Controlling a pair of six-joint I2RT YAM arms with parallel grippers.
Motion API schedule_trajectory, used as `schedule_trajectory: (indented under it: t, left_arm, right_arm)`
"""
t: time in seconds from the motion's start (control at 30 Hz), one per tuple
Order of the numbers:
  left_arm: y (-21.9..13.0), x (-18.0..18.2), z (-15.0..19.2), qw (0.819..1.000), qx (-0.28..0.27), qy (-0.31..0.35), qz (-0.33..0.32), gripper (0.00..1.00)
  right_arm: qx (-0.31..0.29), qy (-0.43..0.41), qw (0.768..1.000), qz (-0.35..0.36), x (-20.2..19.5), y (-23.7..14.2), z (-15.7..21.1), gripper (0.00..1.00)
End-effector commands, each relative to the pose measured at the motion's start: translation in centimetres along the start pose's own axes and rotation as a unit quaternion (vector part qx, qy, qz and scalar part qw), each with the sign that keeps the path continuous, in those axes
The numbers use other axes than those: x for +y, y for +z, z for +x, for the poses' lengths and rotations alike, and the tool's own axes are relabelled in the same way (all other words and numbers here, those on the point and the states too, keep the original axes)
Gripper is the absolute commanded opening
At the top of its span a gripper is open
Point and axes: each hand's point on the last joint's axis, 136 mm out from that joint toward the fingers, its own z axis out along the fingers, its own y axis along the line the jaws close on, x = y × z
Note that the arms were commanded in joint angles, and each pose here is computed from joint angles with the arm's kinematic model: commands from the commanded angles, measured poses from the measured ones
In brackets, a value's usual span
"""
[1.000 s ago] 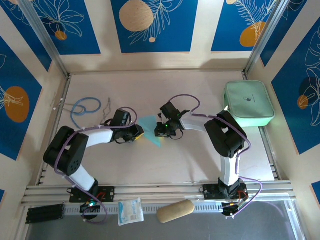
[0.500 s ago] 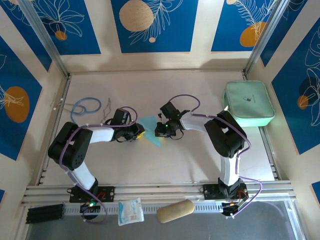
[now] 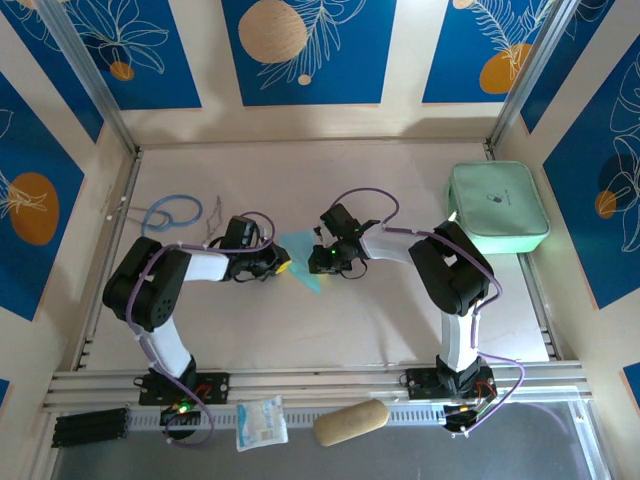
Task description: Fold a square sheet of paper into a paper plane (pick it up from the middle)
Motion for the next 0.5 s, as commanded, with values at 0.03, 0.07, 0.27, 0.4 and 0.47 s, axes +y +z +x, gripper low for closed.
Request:
schedule_trajectory:
  t: [0.03,0.07,0.27,0.4,0.47]
  left_arm:
    - [-0.3,-1.1,-0.4,1.000,-0.002,0.006,0.020,0.11]
    - [-0.5,-1.3,-0.4,1.000,-0.004,0.005,0.021,0.11]
    - [-1.5,-2.1,-0.5,1.000,-0.026,-0.003,0.005,0.10]
    - [-1.7,-2.9,-0.5,0.999,-0.047,-0.014,-0.003,0.11]
    - [-1.7,-3.2,-0.5,0.998,-0.057,-0.019,-0.004,0.11]
  right_arm:
    - [-0.036,-0.049,0.998,-0.003,1.2,-2.4,-1.4,0.24]
    - [-0.046,-0.055,0.997,0.003,1.2,-3.0,-1.6,0.25]
    - [-0.103,-0.084,0.989,0.063,0.3,-5.2,-1.2,0.32]
    - [-0.139,-0.145,0.972,0.120,0.4,-5.6,-0.4,0.34]
    - [-0.152,-0.181,0.961,0.143,1.0,-5.5,-0.2,0.36]
